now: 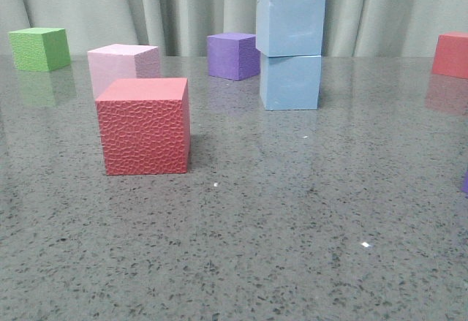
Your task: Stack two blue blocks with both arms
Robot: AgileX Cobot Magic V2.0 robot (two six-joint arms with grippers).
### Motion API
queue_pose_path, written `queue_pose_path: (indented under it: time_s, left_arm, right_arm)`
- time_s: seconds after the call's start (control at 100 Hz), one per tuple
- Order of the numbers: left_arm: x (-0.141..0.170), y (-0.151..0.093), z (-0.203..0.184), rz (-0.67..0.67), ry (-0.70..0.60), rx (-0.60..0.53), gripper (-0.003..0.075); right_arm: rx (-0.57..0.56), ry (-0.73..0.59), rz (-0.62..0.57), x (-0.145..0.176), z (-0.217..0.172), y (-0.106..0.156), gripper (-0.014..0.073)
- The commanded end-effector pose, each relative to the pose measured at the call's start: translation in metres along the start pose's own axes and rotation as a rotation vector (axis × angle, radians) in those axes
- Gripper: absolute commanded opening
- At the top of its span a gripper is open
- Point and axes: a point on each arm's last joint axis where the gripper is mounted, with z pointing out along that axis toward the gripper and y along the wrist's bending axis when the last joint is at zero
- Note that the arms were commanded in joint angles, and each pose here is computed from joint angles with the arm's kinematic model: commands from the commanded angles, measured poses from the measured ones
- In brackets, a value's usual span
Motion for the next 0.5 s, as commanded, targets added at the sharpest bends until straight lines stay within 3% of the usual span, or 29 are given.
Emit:
queue_pose_path:
  time_s: [0.0,0.15,0.28,0.36,0.49]
  left_arm:
    - [-0.0128,0.0009,-0.0043,-0.017,-0.099,-0.006,0.0662]
    - [-0.0128,0.0009,-0.0043,-0.017,-0.099,-0.006,0.0640]
    - [-0.0128,0.0009,-0.0043,-0.017,-0.099,-0.006,0.0532]
    - [-0.0128,0.0009,-0.0043,-0.017,-0.099,-0.006,0.0440]
    - [-0.0128,0.0009,-0.0043,-0.017,-0.099,-0.006,0.0278]
  right_arm:
    - [0.004,-0.081,-0.013,-0.0098,-0.0072,-0.0009,0.0600]
    - [0.004,-0.081,-0.013,-0.0098,-0.0072,-0.0009,0.0600]
    - [0.004,-0.081,-0.013,-0.0098,-0.0072,-0.0009,0.0588]
    - [0.004,-0.081,-0.013,-0.0098,-0.0072,-0.0009,0.0519]
    - [0.004,-0.081,-0.013,-0.0098,-0.0072,-0.0009,0.0304]
